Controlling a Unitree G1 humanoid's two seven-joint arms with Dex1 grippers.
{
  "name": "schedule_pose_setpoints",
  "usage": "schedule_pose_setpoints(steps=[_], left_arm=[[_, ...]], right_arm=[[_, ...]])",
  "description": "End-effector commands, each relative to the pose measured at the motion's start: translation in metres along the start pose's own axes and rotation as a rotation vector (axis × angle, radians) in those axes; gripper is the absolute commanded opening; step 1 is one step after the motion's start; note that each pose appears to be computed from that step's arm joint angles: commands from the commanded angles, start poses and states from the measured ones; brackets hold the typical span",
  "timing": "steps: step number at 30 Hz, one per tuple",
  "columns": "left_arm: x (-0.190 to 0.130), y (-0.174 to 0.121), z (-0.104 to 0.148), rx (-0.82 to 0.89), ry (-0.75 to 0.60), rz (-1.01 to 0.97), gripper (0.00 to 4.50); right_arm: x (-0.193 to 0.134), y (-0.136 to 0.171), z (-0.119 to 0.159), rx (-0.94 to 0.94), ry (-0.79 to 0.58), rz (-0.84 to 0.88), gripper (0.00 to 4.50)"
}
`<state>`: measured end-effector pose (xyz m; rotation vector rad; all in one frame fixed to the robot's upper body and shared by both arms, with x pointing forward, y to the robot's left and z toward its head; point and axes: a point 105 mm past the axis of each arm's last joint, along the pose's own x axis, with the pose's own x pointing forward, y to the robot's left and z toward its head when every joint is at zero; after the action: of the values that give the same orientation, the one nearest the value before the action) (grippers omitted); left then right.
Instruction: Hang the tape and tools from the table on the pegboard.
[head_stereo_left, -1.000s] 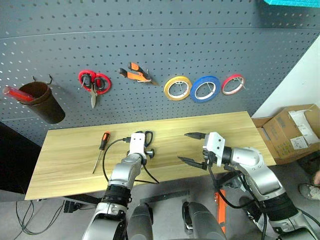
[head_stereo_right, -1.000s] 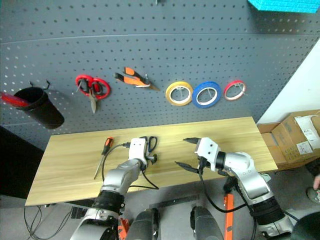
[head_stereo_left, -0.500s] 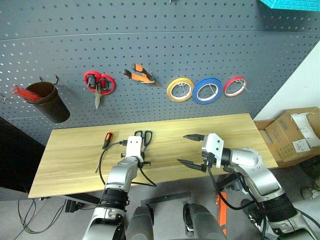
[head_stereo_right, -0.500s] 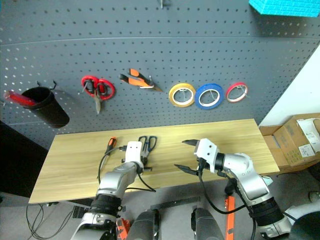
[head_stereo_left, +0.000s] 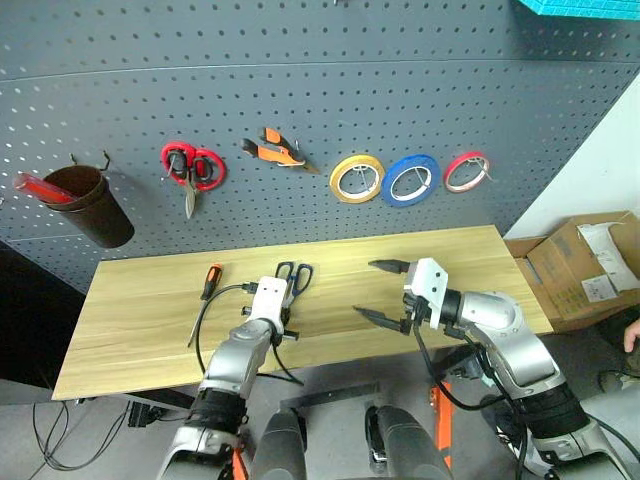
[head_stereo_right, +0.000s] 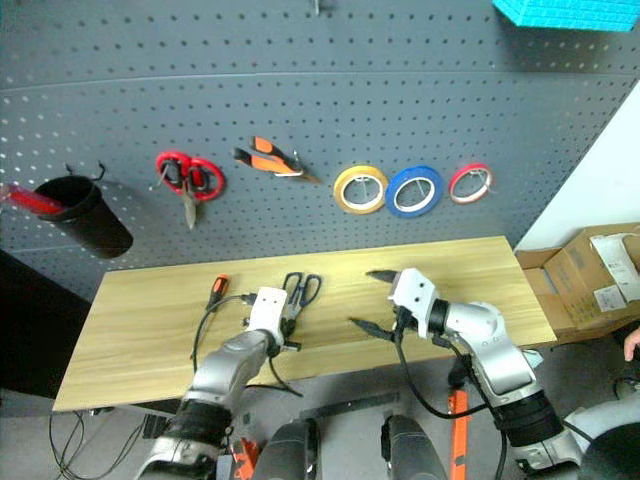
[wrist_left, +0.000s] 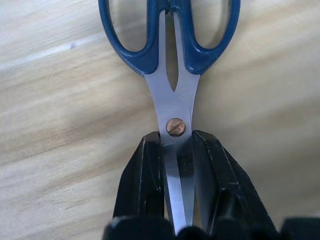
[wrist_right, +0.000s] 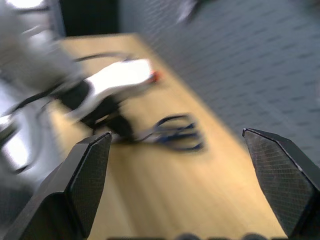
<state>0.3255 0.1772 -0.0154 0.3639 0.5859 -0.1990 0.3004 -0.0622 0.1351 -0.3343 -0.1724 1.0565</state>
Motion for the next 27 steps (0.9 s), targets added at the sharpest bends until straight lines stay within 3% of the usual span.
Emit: schedule_pose_setpoints(steps=[1, 5, 10, 17, 22, 27], left_arm=[[-0.018, 0.023, 0.016, 0.146, -0.144, 0.107, 0.48], [-0.073, 0.061, 0.043, 0.33, -0.443, 0.345, 0.48], [-0.11, 0.063, 0.064, 0.4, -0.651, 0.423, 0.48], [-0.129, 0.086, 0.085, 0.402, -0.765, 0.59, 0.48], [-0.117, 0.097, 0.099, 0.353, -0.781, 0.625, 0.48], [-0.101, 0.091, 0.1, 0.258, -0.763, 0.541, 0.48]], right_arm=[[0.004, 0.0, 0.037, 0.003, -0.157, -0.056, 4.5], [0.007, 0.009, 0.059, 0.155, -0.282, -0.088, 4.5], [0.006, 0.016, 0.066, 0.228, -0.303, -0.091, 4.5], [0.011, 0.011, 0.071, 0.213, -0.318, -0.109, 4.5], [0.014, 0.0, 0.072, 0.188, -0.319, -0.129, 4.5], [0.013, -0.011, 0.069, 0.185, -0.31, -0.171, 4.5]])
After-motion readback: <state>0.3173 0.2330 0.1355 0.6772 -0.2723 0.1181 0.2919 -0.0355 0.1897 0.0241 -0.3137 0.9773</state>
